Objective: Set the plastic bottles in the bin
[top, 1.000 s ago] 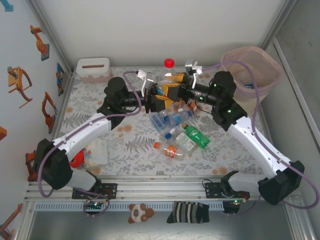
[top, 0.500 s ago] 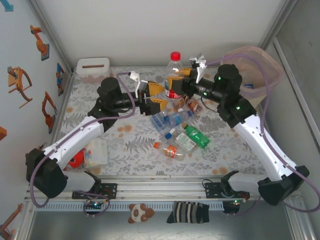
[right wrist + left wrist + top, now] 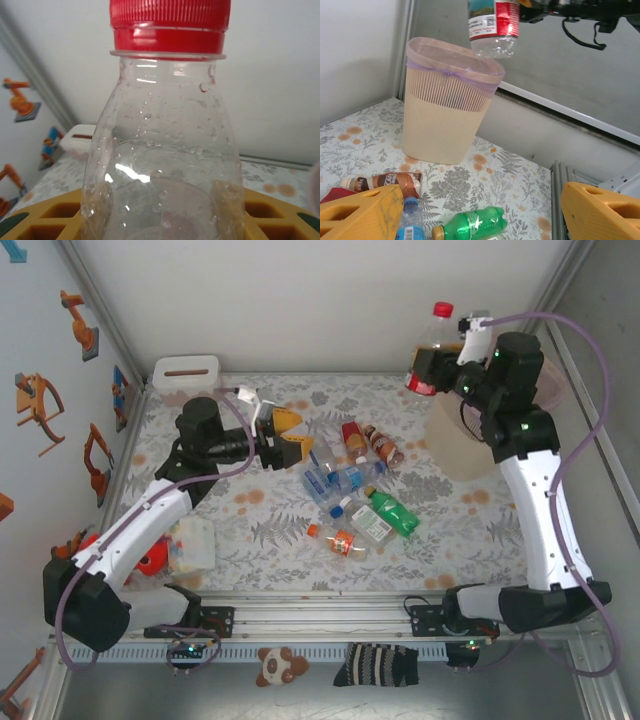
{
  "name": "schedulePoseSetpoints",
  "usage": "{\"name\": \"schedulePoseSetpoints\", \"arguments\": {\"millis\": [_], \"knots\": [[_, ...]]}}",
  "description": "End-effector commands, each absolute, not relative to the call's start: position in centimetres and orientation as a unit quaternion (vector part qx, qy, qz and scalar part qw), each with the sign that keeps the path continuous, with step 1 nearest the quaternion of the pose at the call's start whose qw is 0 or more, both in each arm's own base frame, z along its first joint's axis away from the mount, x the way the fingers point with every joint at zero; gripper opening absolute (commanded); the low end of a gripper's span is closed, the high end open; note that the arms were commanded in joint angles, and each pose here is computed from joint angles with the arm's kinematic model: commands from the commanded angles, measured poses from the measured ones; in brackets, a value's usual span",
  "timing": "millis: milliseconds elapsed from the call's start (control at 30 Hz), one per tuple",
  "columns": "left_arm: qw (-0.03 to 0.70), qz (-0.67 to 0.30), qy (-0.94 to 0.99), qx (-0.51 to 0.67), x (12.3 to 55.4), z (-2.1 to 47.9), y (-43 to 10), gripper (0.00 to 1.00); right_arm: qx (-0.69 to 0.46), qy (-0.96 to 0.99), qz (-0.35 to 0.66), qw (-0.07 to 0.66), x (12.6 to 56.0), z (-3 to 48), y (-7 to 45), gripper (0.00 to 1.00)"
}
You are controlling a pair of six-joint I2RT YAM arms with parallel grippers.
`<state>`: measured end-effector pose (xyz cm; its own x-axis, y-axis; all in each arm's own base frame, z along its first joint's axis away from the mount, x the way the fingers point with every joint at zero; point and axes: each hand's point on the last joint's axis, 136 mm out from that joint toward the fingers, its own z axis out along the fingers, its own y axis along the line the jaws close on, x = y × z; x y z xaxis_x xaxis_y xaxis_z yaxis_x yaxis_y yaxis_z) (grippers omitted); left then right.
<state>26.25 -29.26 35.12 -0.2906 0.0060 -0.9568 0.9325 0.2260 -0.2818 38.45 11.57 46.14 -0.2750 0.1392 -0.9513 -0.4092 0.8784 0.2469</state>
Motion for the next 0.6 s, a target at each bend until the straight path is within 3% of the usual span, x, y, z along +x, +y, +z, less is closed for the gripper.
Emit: {"name": "schedulePoseSetpoints", "arguments": {"millis": [0,333,567], "knots": [[0.471,-0.491,0.627,0.38,25.9,35.0,-28.8,0.82,-0.008,0.777,0.205,0.595,40.1,46.3,7.7,0.44],[0.475,-0.489,0.624,0.381,25.7,34.9,-28.6,0.82,0.239,0.751,0.207,0.58,46.3,43.9,-3.3,0.39],[0.479,-0.487,0.625,0.377,25.7,34.7,-28.4,0.82,0.355,0.719,0.202,0.562,49.0,40.2,-7.5,0.39]]}}
